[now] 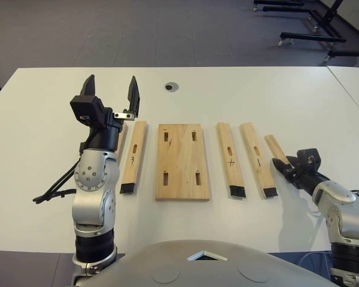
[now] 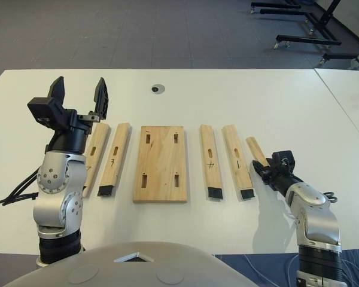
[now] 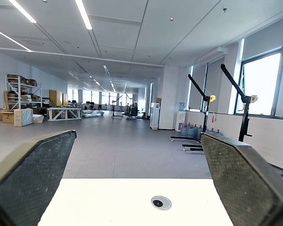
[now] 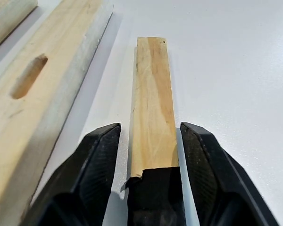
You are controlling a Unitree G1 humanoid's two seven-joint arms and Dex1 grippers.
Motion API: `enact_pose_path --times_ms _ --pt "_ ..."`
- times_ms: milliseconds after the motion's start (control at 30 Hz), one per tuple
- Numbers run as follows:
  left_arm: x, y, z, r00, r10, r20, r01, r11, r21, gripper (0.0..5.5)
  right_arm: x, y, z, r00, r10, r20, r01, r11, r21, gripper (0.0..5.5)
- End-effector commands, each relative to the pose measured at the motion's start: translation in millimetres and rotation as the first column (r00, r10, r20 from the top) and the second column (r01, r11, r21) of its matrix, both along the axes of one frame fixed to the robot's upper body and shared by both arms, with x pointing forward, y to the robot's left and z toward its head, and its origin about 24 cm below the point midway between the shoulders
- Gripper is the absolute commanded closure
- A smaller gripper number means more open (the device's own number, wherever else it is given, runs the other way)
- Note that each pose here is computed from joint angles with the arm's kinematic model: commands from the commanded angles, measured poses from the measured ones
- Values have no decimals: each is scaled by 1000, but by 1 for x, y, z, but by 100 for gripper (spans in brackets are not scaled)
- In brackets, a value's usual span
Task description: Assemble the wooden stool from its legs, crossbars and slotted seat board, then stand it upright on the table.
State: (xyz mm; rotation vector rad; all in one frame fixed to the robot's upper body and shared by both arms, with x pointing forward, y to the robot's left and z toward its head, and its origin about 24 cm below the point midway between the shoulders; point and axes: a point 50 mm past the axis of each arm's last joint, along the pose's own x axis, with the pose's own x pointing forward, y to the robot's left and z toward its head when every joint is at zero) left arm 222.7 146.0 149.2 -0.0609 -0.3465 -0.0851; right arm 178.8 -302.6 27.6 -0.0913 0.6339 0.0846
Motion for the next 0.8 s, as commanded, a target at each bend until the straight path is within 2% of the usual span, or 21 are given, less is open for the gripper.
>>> enact_pose_path --times_ms 33,100,267,333,433,533,633,700,800 --pt "3 0 -1 1000 5 -15 -5 1000 12 69 -24 -3 -29 980 -52 -193 60 998 35 397" --pt "4 1 -1 1000 6 -14 -6 1000 13 69 -24 -2 -31 979 -52 -199 60 997 37 420" --pt "8 0 -2 1000 -5 -13 5 1000 22 69 -17 -1 -35 982 -70 -173 81 995 54 420" --pt "10 0 -2 1000 -13 -12 14 1000 24 69 -3 1 -30 993 -76 -94 82 995 62 420" --pt "15 2 -1 1000 -25 -17 25 1000 2 69 41 14 3 985 -33 168 19 997 80 420" --pt "24 4 0 992 -113 -57 104 985 -140 69 86 50 62 884 58 465 -120 987 104 420" --pt "34 -5 6 938 -342 -58 296 877 -379 69 110 101 119 697 213 685 -298 954 7 420" --pt "37 -10 17 885 -465 -5 410 785 -465 69 111 129 140 588 291 755 -391 919 -50 420" --pt "44 -22 26 804 -594 22 506 665 -550 69 102 167 139 436 504 746 -519 818 -250 420"
